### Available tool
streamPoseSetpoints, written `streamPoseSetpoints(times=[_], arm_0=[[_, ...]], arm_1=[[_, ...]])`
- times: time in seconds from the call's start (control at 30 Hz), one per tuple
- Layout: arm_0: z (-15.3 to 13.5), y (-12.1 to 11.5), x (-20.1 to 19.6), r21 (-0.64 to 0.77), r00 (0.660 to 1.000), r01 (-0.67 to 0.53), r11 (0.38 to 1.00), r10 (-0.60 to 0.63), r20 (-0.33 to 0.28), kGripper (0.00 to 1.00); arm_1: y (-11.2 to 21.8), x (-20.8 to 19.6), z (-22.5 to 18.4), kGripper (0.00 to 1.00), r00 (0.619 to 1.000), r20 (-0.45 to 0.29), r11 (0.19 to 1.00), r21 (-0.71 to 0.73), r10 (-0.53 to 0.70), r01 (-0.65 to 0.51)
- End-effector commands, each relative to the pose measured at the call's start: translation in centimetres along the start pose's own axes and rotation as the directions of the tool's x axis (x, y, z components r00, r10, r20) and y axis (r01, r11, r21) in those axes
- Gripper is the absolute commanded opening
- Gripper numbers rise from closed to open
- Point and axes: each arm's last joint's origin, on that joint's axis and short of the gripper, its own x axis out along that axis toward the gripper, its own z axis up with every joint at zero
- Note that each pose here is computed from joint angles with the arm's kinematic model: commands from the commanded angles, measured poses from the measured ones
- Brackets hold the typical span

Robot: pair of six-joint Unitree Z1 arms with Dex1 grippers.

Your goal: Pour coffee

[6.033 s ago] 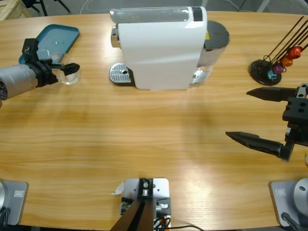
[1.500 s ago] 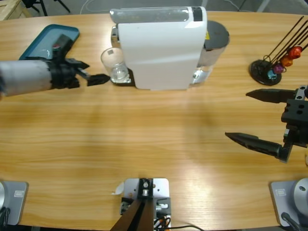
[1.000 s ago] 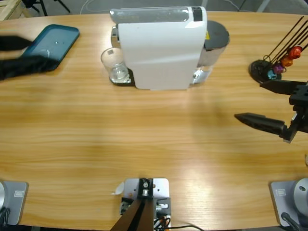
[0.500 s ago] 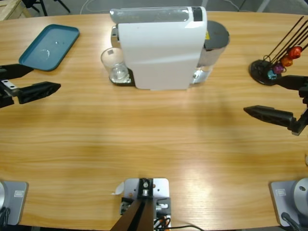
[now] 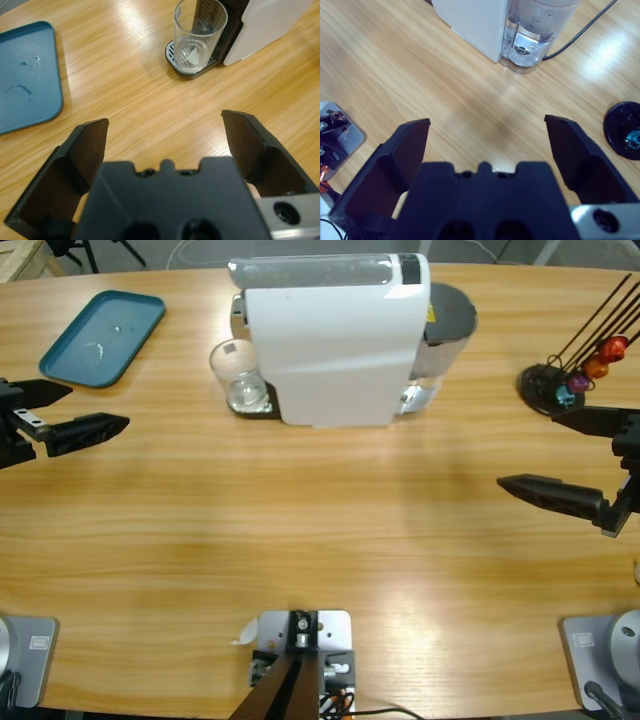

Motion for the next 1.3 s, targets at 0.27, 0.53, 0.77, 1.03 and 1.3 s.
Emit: streamPoseSetpoints(times=[0.27, 0.53, 0.77, 1.03, 1.3], arm_0=[[-1.1, 0.1, -0.1, -0.018, 1.0, -0.01, 1.0, 0.009, -0.01, 0.977], [-1.0, 0.1, -0.1, -0.024, 1.0, -0.002, 1.0, 0.002, -0.008, 0.973], [-1.3, 0.2, -0.8, -0.032, 1.0, 0.0, 0.999, 0.001, 0.018, 0.954], [-1.4, 0.2, -0.9, -0.026, 1.0, -0.002, 1.0, 0.002, 0.02, 0.954], [-1.3, 0.2, -0.8, -0.018, 1.0, 0.003, 1.0, -0.003, 0.013, 0.954]], arm_1=[[0.1, 0.3, -0.4, 0.852, 1.0, -0.022, 1.0, -0.022, 0.0, 0.0], [-2.0, 0.5, 10.7, 0.0, 0.992, -0.037, 0.992, -0.046, -0.118, 0.117], [-5.6, 4.1, 20.3, 0.0, 0.985, -0.111, 0.991, -0.018, -0.131, 0.13], [-6.6, 10.6, 25.8, 0.0, 0.969, -0.238, 0.998, -0.013, -0.066, 0.065], [-4.9, 13.7, 25.5, 0.0, 0.94, -0.339, 0.999, -0.041, -0.031, 0.018]])
